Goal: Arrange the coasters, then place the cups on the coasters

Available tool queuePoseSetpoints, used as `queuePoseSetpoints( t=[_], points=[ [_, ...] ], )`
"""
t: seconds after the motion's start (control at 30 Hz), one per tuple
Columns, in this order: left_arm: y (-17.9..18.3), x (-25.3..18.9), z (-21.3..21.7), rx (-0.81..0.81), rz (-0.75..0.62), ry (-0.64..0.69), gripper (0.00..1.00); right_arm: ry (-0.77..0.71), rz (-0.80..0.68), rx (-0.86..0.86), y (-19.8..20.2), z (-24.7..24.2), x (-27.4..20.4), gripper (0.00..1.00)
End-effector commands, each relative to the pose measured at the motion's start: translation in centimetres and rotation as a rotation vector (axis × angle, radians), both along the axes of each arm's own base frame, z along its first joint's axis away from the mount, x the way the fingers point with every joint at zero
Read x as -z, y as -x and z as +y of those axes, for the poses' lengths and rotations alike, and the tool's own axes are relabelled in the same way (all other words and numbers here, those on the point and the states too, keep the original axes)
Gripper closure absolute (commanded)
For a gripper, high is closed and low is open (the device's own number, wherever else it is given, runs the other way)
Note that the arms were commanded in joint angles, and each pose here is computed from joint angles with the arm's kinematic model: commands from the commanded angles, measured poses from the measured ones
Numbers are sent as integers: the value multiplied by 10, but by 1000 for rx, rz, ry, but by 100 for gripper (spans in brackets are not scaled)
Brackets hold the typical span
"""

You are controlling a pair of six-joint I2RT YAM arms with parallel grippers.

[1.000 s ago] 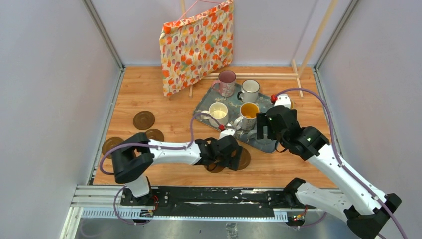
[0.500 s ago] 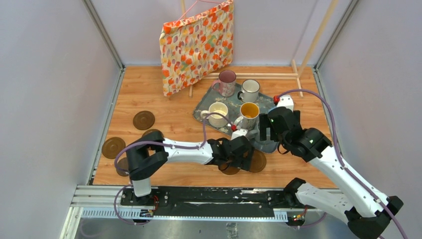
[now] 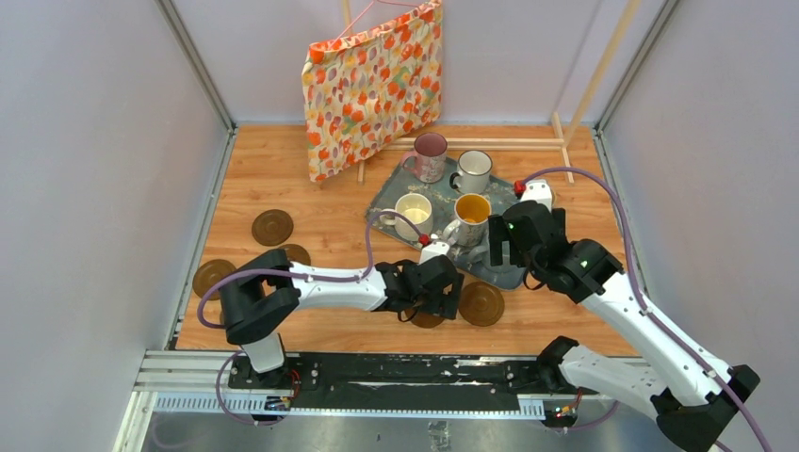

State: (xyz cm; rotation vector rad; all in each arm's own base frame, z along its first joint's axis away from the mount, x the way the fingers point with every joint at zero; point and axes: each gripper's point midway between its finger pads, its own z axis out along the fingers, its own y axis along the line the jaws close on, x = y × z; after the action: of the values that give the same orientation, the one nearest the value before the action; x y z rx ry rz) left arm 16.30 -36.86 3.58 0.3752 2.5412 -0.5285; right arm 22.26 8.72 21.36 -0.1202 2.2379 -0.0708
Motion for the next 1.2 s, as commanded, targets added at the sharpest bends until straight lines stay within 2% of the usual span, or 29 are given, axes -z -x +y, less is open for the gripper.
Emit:
queuePoseSetpoints(
  t=[0.0,0.23,0.4,0.5,0.9,1.17],
  points=[
    [-4,6,20,-12,-32,-81,0,5,-13,-4,0,1,-5,1],
    [-7,-17,5,34,-53,-39,0,2,-23,-2,1,-1,-9,1],
    [-19,-64,17,-23,-144,19,0,8,-20,-1,2,-2,-7,0],
    [-30,-76,45,-87,-182,-13,0,14,-18,-3,1,-2,-6,1],
    [-76,-61,200,-442,-168,-97,0,26,-24,-18,-2,0,-2,0],
    [-100,-45,268,-629,-115,-120,0,28,-19,-27,-2,1,1,0]
  ],
)
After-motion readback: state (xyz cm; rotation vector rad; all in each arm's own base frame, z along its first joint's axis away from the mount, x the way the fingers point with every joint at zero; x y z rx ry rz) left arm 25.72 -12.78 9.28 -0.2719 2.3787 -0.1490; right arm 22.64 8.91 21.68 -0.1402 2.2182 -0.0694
